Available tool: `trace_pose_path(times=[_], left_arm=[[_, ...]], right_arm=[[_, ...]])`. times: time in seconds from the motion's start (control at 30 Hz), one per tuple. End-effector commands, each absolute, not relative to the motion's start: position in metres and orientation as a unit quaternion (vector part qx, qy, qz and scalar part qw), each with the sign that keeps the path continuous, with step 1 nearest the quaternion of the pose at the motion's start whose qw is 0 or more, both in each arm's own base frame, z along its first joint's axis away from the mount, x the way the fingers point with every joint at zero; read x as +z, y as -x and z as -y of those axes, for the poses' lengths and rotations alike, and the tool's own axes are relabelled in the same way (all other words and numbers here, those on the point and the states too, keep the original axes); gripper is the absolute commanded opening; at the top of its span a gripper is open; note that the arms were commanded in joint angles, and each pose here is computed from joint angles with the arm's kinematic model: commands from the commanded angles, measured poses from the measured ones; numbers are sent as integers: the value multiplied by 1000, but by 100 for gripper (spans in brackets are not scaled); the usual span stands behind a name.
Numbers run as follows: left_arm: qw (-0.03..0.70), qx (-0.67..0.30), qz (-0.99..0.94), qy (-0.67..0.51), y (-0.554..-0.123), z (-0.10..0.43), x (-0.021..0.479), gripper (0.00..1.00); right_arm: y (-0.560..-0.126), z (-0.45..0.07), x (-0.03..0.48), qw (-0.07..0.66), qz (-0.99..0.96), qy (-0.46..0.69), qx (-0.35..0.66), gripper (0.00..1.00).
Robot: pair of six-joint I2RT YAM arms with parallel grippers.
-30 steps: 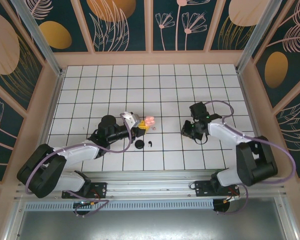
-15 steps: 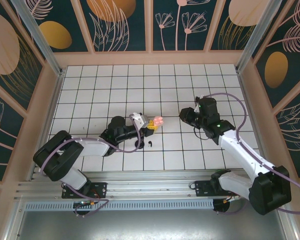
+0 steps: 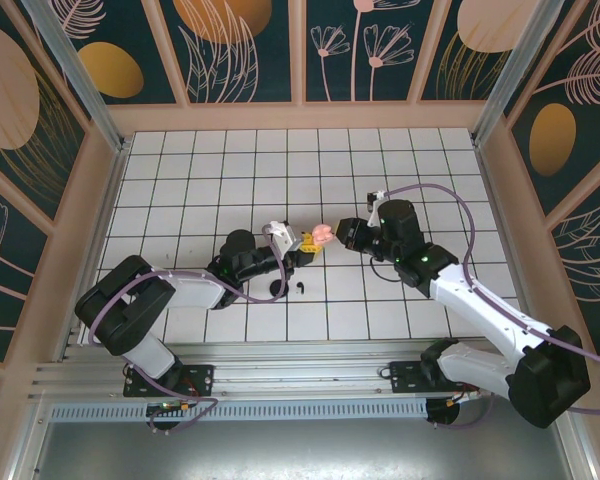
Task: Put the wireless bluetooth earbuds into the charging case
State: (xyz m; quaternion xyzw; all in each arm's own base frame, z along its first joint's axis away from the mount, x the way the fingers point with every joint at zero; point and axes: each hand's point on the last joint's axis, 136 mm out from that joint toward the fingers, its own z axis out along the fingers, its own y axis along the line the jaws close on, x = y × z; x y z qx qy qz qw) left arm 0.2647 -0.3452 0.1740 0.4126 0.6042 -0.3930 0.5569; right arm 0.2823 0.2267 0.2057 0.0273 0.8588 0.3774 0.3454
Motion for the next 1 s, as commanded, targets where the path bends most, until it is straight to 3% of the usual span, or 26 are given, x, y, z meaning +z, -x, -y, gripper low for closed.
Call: trace_pose_path(times=[0.0,0.37,0.97], left_arm=[[581,-394,-579,-415,-265,350,192,8],[578,-395,-581,-415,-265,351,192,8],[588,-401,-578,-399,-268,349,206,8]], right_arm=[[-286,-236,244,393,-826,-4,403,19],[-283,-236,260,420,-809,5,412,19],[-280,-243,235,400,-825,19,398,19]])
